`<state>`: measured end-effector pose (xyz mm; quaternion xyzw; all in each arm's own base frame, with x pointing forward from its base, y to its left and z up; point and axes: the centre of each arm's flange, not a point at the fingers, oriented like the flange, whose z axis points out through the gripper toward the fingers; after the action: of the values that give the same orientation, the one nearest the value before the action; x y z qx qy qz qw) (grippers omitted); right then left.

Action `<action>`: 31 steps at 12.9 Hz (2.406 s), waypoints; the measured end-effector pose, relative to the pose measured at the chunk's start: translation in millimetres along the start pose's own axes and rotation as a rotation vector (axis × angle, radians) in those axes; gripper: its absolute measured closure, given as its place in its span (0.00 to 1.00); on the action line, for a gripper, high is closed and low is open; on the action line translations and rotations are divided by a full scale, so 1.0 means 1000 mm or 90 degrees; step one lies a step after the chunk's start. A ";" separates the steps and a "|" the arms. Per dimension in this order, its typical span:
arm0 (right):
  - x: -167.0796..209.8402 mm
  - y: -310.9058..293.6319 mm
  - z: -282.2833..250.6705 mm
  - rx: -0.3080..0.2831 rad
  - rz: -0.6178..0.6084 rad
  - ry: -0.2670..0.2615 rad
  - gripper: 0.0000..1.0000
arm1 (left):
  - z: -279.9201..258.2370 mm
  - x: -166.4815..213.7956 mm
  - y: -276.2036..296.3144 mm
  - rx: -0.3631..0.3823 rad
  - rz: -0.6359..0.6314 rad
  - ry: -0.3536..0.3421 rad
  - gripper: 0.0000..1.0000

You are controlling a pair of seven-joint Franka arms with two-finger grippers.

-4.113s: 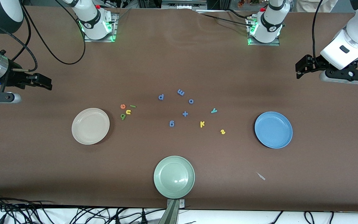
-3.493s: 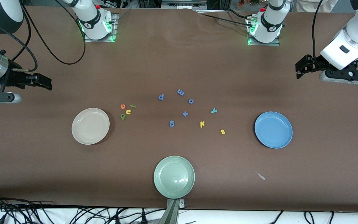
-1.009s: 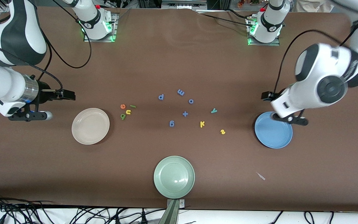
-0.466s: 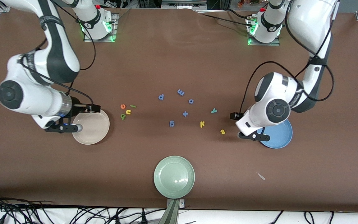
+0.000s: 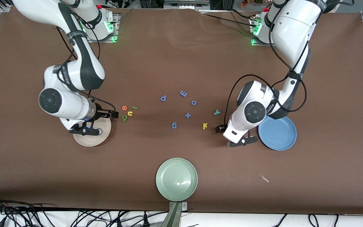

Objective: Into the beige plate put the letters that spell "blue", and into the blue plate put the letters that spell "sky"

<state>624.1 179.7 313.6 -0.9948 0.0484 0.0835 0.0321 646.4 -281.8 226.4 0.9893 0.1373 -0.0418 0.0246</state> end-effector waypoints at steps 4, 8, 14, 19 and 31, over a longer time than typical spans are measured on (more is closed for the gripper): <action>-0.004 -0.002 0.048 -0.006 0.020 0.000 0.00 | 0.019 0.007 -0.002 -0.014 -0.067 0.016 0.00; -0.019 -0.003 0.090 -0.005 0.031 0.001 0.00 | 0.040 0.007 -0.005 -0.011 -0.115 0.009 0.29; -0.039 -0.002 0.122 -0.010 0.028 -0.010 0.00 | 0.054 0.005 -0.006 -0.005 -0.118 0.001 0.48; -0.052 0.002 0.143 -0.010 0.027 -0.003 0.05 | 0.052 0.000 0.001 -0.002 -0.107 0.003 0.78; -0.067 0.005 0.154 -0.006 0.025 0.011 0.52 | -0.013 0.064 -0.153 0.187 0.156 -0.076 0.78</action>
<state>532.6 192.1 173.4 -0.9945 0.0678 0.0761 0.0251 667.4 -116.8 228.0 0.9874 0.0063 -0.1169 -0.1066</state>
